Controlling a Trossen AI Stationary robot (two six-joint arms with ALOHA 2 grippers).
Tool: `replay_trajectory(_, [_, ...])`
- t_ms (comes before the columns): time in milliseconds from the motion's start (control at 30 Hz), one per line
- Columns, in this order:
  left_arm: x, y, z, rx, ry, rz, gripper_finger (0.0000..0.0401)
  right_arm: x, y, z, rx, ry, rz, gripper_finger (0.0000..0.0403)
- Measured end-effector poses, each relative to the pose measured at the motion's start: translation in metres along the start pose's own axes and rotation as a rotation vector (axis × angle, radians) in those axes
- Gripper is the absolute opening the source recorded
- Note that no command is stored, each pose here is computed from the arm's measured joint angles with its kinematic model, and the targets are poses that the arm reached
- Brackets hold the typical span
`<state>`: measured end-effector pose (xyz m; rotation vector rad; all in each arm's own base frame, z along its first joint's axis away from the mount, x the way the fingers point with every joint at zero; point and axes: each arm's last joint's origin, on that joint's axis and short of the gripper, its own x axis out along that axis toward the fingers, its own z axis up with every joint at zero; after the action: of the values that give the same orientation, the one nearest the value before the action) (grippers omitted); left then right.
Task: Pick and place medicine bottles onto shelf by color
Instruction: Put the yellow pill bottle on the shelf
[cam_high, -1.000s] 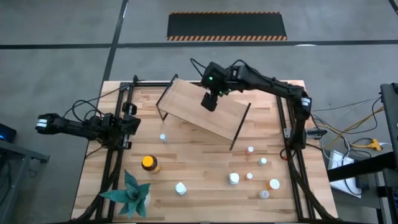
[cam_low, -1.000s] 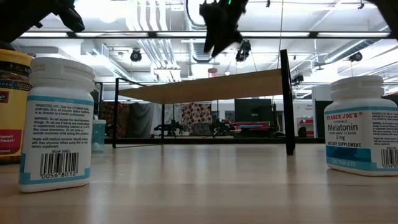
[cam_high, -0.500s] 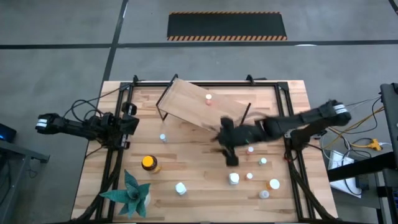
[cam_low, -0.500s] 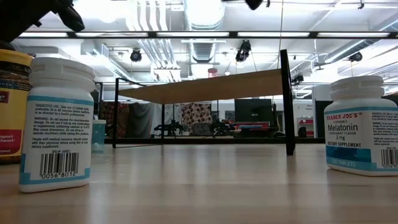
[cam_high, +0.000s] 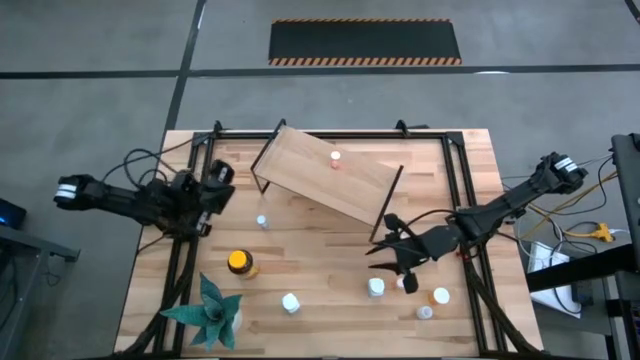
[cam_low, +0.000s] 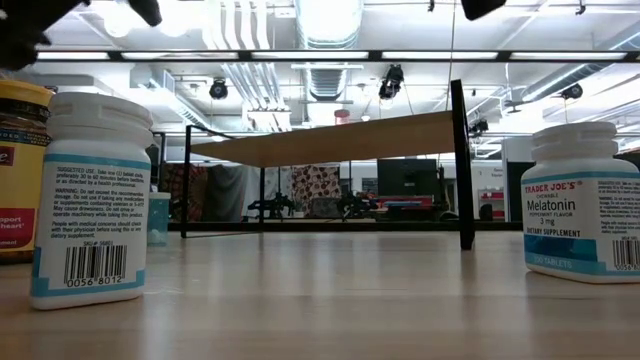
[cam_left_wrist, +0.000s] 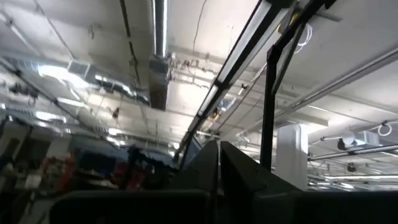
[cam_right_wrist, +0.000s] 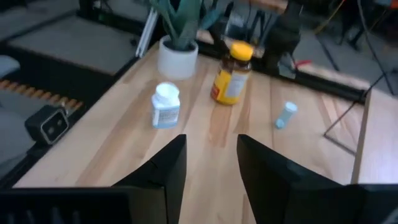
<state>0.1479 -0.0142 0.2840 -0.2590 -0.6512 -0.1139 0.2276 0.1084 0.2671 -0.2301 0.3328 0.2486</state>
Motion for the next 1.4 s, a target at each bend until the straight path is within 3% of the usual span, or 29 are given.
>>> replay_trajectory(133, [0.032,-0.005,0.001,-0.075,0.089,0.008,0.0001,-0.003,0.001,-0.018,-0.046,-0.049,-0.007,0.0125])
replay_trajectory(300, [0.068,-0.015,0.007,-0.204,0.348,0.083,0.0001,-0.007,0.002,-0.033,-0.084,-0.079,-0.012,0.0118])
replay_trajectory(533, [0.090,-0.033,0.000,-0.361,0.875,0.535,0.0001,-0.009,0.002,-0.045,-0.094,-0.060,-0.007,0.0121])
replay_trajectory(833, [0.104,-0.064,-0.014,-0.527,1.314,1.011,0.0001,-0.009,0.004,-0.056,-0.133,-0.042,-0.003,0.0129])
replay_trajectory(1000, [0.096,-0.074,-0.034,-0.627,1.636,1.319,0.0001,-0.010,0.003,-0.051,-0.109,-0.067,-0.009,0.0130])
replay_trajectory(1100, [0.095,-0.076,-0.044,-0.637,1.729,1.356,0.0001,-0.013,0.002,-0.051,-0.114,-0.062,-0.009,0.0138])
replay_trajectory(1400, [0.093,-0.076,-0.049,-0.613,1.789,1.333,0.0017,-0.013,0.002,-0.053,-0.115,-0.057,-0.003,0.0174])
